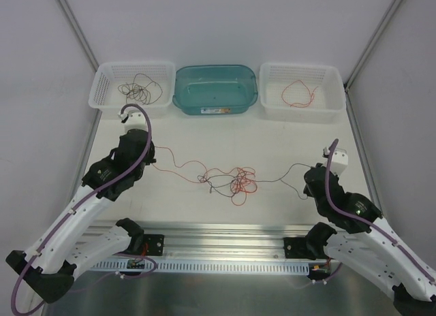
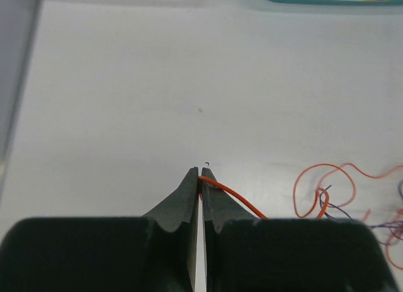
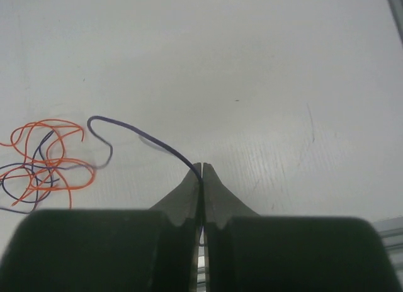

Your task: Untangle the cables

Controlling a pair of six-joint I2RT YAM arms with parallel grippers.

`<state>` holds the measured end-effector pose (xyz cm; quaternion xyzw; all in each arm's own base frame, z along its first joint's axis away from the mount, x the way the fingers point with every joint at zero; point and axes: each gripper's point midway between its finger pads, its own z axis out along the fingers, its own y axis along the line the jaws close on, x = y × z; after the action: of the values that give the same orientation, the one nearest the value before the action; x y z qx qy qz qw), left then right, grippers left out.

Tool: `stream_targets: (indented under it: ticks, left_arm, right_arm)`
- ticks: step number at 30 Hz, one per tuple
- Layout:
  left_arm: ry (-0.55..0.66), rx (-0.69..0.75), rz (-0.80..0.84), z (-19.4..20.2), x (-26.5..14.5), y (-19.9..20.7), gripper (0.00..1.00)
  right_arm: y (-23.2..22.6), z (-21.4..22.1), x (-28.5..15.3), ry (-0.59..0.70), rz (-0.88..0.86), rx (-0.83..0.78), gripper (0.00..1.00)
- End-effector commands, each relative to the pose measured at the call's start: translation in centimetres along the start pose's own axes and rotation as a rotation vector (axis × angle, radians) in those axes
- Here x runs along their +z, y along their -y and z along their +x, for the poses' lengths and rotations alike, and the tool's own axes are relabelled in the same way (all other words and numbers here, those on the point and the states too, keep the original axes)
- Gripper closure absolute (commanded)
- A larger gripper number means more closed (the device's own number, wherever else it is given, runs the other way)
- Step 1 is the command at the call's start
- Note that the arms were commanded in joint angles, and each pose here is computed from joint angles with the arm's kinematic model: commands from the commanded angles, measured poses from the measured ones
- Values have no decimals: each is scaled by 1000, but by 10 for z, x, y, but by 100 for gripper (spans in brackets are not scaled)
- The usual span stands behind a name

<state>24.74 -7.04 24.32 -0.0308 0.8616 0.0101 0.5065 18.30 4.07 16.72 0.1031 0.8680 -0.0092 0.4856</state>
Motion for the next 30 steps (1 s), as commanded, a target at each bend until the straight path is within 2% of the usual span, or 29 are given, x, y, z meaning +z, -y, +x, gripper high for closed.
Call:
stream_targets:
  ticks: [1,3,6,7,8,12,14,17,22,24,25,27,30]
  left_arm:
    - [55,57,-200,-18,-16,-49,100]
    - [65,67,-236,-23,-21,-58,100]
    - [59,51,-166,-25,-22,-46,100]
    - [48,49,-128,-24,-22,-39,100]
    - [25,35,-25,-20,-23,-21,100]
    - [-14,41,205,-11,-26,19,100]
    - [-28,61,282,-4,-27,31,100]
    - [-17,84,347,4,-26,41,100]
    - [-55,81,450,28,-18,60,100]
    - [-127,55,496,44,-15,72,100]
    - [-166,48,494,56,-11,74,100]
    - [-244,3,499,74,-6,80,100]
    - [-351,-34,520,103,2,90,98]
  right_arm:
    - [26,-27,-19,54,80,-47,99]
    - [24,-36,-25,53,65,-68,98]
    - [3,-32,-23,-4,-10,-110,91]
    - [-9,-25,-22,-44,-61,-128,89]
    - [-21,-22,-17,-61,-91,-130,81]
    - [-68,7,-6,-166,-278,-159,59]
    - [-93,11,-7,-182,-390,-145,53]
    - [-109,20,-3,-216,-432,-159,52]
    - [-117,28,6,-246,-395,-211,50]
    - [-96,26,17,-231,-246,-181,50]
    - [-87,26,20,-230,-187,-169,45]
    - [-64,30,27,-229,-65,-149,42]
    - [-43,41,38,-258,13,-102,41]
